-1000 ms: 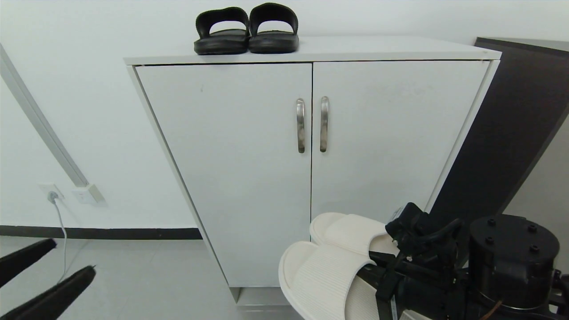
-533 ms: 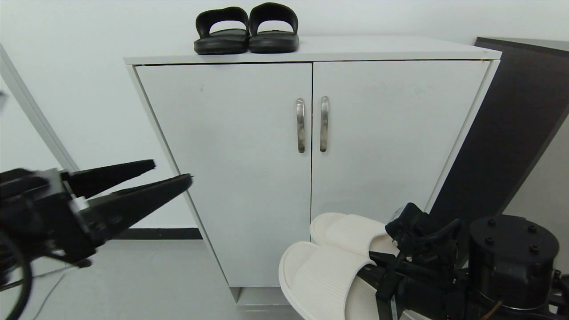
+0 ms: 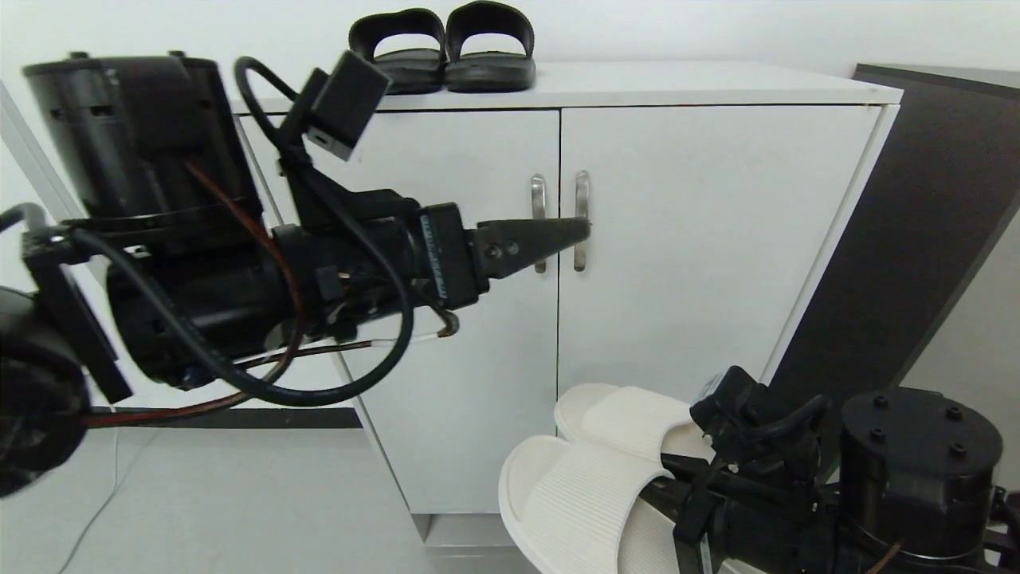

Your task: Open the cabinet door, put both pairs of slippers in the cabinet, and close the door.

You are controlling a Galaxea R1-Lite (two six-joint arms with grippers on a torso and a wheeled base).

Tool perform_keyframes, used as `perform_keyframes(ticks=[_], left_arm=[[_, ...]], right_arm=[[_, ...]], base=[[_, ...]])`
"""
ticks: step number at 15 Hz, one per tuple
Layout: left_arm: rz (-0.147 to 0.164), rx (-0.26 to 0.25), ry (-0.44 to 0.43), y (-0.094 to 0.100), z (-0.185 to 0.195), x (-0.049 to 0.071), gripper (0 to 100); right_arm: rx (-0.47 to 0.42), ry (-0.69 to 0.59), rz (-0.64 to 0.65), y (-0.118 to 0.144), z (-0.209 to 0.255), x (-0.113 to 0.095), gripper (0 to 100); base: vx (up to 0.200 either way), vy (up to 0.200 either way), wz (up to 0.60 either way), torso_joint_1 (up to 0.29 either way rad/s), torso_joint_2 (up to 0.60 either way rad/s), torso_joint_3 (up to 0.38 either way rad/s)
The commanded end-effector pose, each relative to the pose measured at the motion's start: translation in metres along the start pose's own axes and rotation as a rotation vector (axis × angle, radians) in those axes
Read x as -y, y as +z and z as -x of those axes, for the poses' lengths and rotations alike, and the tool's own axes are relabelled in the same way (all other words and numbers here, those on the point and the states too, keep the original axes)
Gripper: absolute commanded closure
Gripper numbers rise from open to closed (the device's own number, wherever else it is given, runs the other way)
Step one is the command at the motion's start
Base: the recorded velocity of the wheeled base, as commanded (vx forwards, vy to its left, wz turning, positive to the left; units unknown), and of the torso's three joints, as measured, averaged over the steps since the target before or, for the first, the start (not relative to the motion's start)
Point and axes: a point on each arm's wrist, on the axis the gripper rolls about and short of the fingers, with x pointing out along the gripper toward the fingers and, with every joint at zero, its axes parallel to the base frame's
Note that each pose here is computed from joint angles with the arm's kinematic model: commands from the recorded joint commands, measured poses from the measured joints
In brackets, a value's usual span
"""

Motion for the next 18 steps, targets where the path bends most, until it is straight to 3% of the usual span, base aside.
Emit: perform_keyframes(ticks=[1, 2, 5, 9, 11, 15, 18], left_arm=[[0.036, -0.044, -0.040, -0.011, -0.028, 0.003, 0], [0.081, -0.026, -0.074, -0.007, -0.032, 0.011, 0], [0.088, -0.018, -0.082, -0.005, -0.052, 0.009, 0], [0.075, 0.008, -0.045, -0.002, -0.069, 0.004, 0], [0.068, 0.031, 0.020, -0.001, -0.071, 0.001, 0], [0.023, 0.045, 0.155, -0.009, -0.085, -0.009, 0], [0.018, 0.067, 0.204, -0.006, -0.089, -0.016, 0]], right_arm=[[-0.008, -0.002, 0.000, -0.002, -0.001, 0.000, 100], [-0.005, -0.002, 0.000, -0.001, -0.001, 0.001, 100], [-0.005, -0.002, 0.000, -0.001, -0.001, 0.001, 100], [-0.006, -0.005, -0.001, -0.001, -0.001, 0.001, 100], [-0.008, -0.005, -0.001, -0.002, -0.001, 0.001, 100], [-0.005, -0.010, 0.001, -0.001, 0.001, 0.001, 100], [0.001, -0.014, 0.000, 0.000, 0.002, 0.002, 100]], base=[[0.000, 0.000, 0.00, 0.000, 0.00, 0.000], [0.000, 0.000, 0.00, 0.000, 0.00, 0.000], [0.000, 0.000, 0.00, 0.000, 0.00, 0.000], [0.000, 0.000, 0.00, 0.000, 0.00, 0.000], [0.000, 0.000, 0.00, 0.000, 0.00, 0.000], [0.000, 0.000, 0.00, 0.000, 0.00, 0.000], [0.000, 0.000, 0.00, 0.000, 0.00, 0.000]])
